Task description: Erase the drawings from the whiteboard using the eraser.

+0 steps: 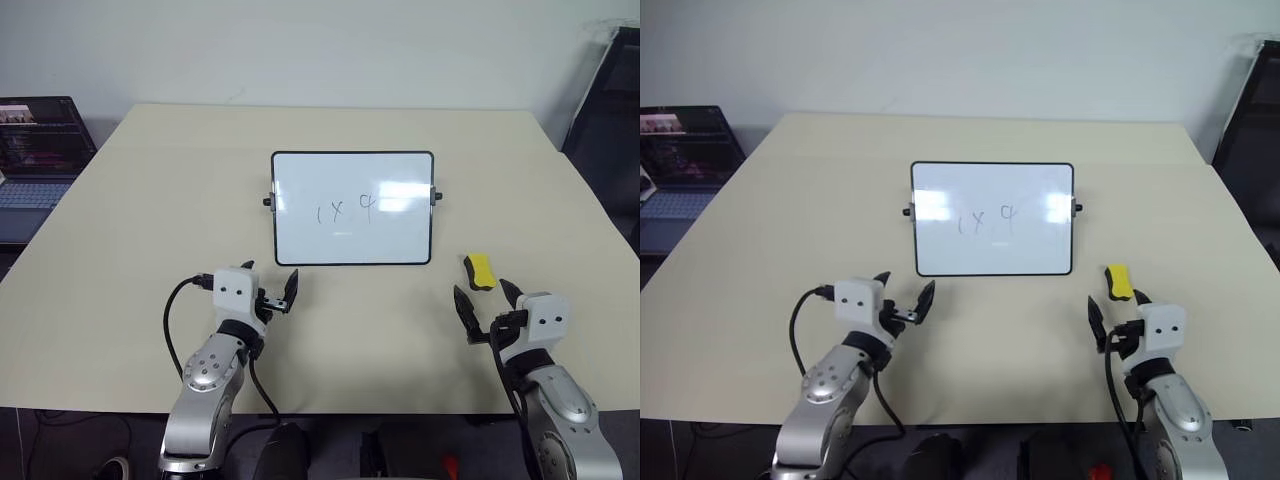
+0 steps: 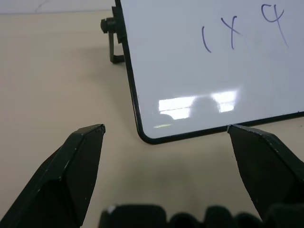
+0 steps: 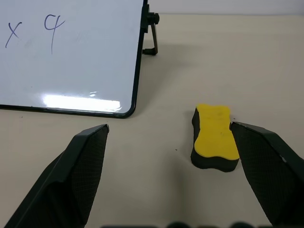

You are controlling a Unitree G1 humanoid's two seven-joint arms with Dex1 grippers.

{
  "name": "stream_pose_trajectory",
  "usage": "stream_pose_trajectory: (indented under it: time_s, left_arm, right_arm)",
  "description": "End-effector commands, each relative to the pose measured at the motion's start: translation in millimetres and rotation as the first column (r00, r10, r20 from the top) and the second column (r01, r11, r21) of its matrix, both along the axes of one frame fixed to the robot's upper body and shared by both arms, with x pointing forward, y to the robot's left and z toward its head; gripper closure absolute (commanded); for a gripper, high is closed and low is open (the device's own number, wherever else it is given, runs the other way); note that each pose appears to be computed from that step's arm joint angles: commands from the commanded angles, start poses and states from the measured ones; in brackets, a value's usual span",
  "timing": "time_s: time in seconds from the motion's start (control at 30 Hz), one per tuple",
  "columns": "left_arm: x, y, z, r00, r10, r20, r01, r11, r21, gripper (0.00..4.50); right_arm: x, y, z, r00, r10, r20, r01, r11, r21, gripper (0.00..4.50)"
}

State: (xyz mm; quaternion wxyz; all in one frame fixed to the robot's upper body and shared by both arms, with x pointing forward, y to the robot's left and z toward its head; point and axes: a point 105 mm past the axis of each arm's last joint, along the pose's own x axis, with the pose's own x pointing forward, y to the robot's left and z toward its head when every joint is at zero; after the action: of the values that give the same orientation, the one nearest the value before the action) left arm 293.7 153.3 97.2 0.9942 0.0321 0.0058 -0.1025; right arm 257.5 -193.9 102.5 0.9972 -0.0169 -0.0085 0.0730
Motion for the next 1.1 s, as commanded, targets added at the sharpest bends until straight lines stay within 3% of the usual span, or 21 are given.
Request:
stream_pose_trajectory:
  time_s: [0.03, 0.33, 0.77, 0.93, 1.1]
  left_arm:
    - [0, -1, 8, 0.999, -0.007, 0.042, 0.007, 1.0, 0.004, 0.0]
    - [0, 6, 7, 0.999, -0.032, 0.032, 0.031, 0.999, 0.014, 0.0]
    - [3, 34, 27, 0.997, -0.065, 0.045, 0.063, 0.997, 0.036, 0.0]
    - [5, 19, 41, 0.99, -0.124, 0.071, 0.12, 0.991, 0.057, 0.0]
    - [11, 4, 47, 0.972, -0.221, 0.084, 0.216, 0.974, 0.063, 0.0]
  right_arm:
    - [0, 5, 17, 0.998, 0.008, 0.054, -0.009, 1.0, 0.003, 0.04]
    - [-11, 16, 23, 0.998, 0.022, 0.064, -0.021, 1.0, -0.005, 0.04]
    - [-9, 50, 31, 0.988, 0.092, 0.121, -0.09, 0.996, -0.023, 0.04]
    - [-4, 53, 30, 0.985, 0.132, 0.116, -0.126, 0.991, -0.05, 0.04]
    - [3, 39, 29, 0.994, 0.065, 0.092, -0.059, 0.996, -0.068, 0.04]
